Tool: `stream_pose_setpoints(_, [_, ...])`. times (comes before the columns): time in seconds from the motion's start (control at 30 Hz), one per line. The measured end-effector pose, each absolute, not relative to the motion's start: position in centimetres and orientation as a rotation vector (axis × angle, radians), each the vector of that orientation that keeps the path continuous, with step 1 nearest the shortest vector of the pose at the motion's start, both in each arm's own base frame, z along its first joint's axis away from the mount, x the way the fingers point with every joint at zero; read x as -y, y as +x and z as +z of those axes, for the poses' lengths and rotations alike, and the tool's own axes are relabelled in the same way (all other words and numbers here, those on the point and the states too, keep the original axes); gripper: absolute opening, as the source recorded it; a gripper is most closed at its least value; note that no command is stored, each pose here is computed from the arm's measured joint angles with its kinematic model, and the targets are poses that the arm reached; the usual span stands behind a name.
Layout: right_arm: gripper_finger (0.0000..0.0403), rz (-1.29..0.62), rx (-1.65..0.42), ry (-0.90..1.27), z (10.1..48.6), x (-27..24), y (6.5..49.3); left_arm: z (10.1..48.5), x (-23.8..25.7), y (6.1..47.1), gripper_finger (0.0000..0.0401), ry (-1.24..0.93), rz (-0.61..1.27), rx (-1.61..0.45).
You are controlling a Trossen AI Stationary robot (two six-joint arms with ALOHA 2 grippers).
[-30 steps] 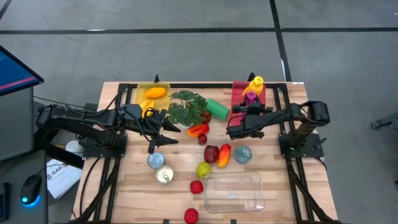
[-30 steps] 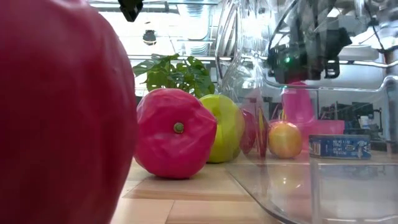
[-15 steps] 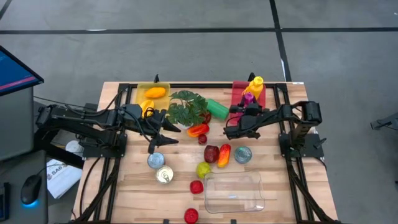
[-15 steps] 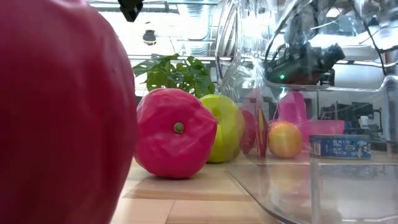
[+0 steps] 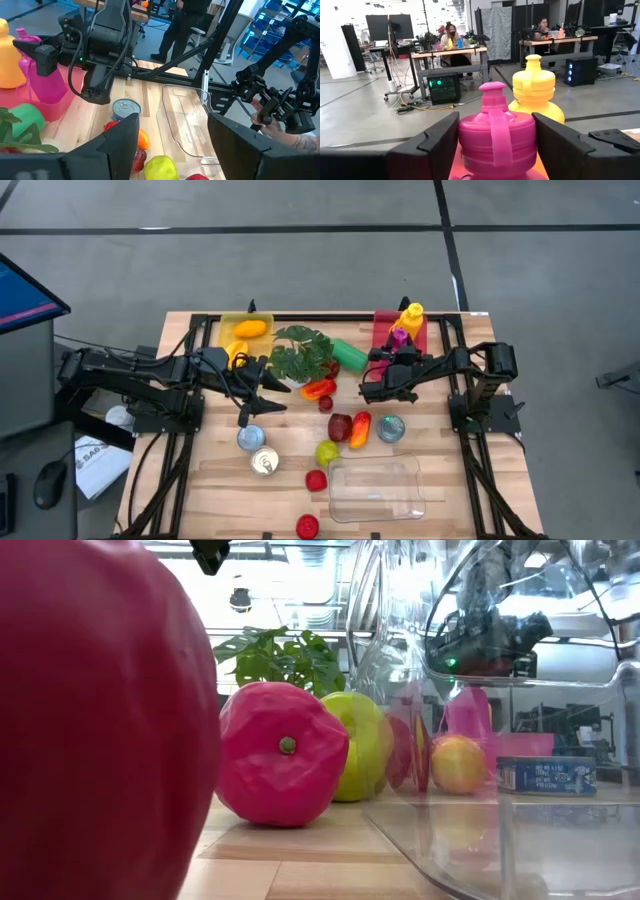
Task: Pick & Place Food Item
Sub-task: Put the pink water bottle into the pink bin
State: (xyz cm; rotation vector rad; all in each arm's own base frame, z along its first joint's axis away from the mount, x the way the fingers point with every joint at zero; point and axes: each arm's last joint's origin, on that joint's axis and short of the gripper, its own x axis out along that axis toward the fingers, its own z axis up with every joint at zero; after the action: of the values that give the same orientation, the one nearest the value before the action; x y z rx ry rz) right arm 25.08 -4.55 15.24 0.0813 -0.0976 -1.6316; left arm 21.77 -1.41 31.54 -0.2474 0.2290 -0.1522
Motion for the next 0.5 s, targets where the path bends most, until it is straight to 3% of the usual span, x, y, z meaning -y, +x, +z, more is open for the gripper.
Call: stream_pose_setpoints(0.5, [0.0240,-1.614,-0.095,-0.065,15.48,3.92,25.60,31.54,1.41,21.77,0.0227,-0.247,-0.152,-0.229])
